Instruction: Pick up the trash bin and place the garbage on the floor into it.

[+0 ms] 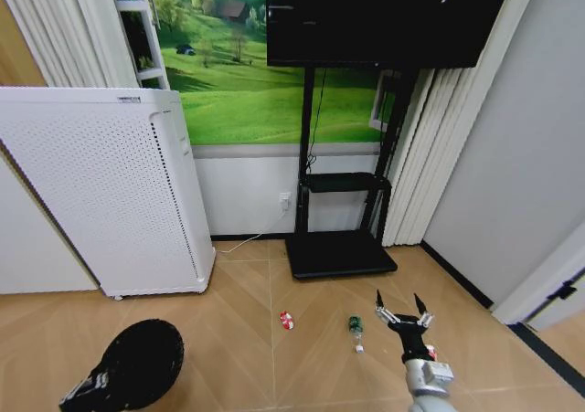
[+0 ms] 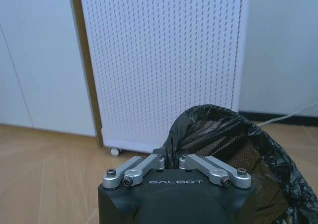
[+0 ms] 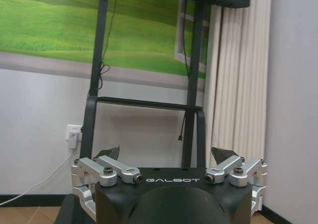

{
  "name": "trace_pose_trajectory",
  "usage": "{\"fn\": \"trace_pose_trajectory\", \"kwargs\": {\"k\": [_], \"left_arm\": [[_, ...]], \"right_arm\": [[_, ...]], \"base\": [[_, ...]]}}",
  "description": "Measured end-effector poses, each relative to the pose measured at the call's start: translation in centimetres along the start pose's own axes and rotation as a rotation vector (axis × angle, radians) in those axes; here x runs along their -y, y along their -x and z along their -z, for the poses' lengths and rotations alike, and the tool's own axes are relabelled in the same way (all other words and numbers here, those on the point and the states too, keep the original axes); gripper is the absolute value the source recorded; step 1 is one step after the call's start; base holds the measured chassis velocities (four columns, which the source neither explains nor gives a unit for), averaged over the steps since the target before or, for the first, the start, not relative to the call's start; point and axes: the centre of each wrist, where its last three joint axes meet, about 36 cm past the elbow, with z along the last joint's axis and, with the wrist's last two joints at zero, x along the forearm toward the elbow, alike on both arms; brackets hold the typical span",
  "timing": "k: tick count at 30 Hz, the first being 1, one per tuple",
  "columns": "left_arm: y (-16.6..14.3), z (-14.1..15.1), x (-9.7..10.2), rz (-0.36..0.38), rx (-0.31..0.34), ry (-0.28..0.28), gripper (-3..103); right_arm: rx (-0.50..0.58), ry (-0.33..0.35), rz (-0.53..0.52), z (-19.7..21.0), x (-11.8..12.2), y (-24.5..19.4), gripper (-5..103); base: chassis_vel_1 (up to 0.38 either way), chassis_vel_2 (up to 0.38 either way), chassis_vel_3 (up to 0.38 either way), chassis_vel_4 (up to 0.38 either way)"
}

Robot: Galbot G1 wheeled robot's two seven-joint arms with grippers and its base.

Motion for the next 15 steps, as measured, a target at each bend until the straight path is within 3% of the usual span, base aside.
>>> {"fn": "trace_pose_trajectory", "kwargs": {"k": [2,3,5,15], "left_arm": [[-0.4,0.4,0.0,-0.018,0.076,0.004,7],[-0.4,0.4,0.0,-0.018,0.076,0.004,7],[-0.7,0.6,0.3,-0.029,0.138,0.006,7],[-1.1,1.4,1.0,-0.041,0.165,0.002,7]], "right_arm": [[0.008,-0.015,0.023,0.0,-0.1,0.3,100],[0.008,-0.015,0.023,0.0,-0.1,0.3,100],[0.014,-0.027,0.049,0.0,0.0,0.7,100],[0.017,-0.024,0.147,-1.2,-2.2,2.0,100]], "base": [[0.000,0.000,0.000,0.000],[0.000,0.000,0.000,0.000],[0.013,0.027,-0.010,-0.008],[0.109,0.100,-0.097,-0.124]]}}
